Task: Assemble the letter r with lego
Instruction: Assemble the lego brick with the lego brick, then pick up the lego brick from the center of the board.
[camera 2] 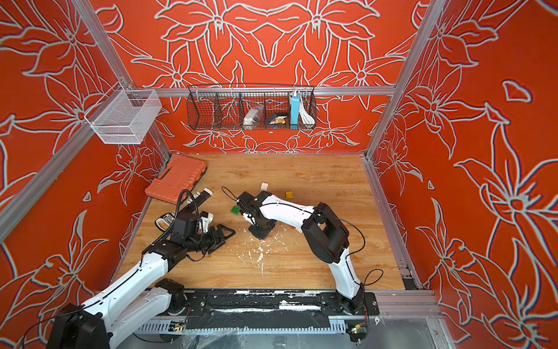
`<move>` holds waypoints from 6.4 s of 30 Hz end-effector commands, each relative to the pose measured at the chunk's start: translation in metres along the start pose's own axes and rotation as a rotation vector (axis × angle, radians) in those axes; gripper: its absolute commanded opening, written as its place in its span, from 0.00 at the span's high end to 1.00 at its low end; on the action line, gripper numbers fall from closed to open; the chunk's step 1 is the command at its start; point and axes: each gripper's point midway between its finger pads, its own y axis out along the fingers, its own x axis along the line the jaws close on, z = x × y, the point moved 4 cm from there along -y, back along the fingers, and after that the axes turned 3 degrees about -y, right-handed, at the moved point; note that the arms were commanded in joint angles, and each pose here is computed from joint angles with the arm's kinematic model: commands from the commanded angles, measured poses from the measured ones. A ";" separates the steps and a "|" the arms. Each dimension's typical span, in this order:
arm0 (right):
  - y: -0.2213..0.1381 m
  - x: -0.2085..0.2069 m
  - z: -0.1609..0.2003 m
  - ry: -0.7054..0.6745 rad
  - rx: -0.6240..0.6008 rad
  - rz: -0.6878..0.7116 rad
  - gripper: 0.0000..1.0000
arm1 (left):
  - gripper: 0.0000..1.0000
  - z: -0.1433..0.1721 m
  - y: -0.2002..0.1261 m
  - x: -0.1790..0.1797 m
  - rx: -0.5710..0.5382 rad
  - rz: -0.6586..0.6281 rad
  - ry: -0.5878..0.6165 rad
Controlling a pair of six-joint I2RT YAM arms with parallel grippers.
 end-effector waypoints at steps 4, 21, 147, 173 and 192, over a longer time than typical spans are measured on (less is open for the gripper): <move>0.010 -0.002 0.002 -0.035 0.048 0.036 1.00 | 0.19 0.000 -0.003 0.002 -0.015 -0.001 -0.002; 0.042 0.005 0.016 -0.114 0.142 -0.020 1.00 | 0.20 0.002 -0.008 -0.001 -0.012 0.009 0.008; -0.142 -0.067 0.129 0.564 -0.784 -0.110 0.09 | 0.43 -0.145 0.126 -0.003 0.372 -0.838 0.682; -0.160 -0.084 0.130 0.629 -0.741 0.001 0.08 | 0.87 -0.131 0.062 -0.118 0.131 -0.432 0.723; -0.283 -0.070 0.065 0.535 -1.093 -0.547 0.11 | 1.00 -0.044 -0.088 -0.250 -0.565 0.542 1.568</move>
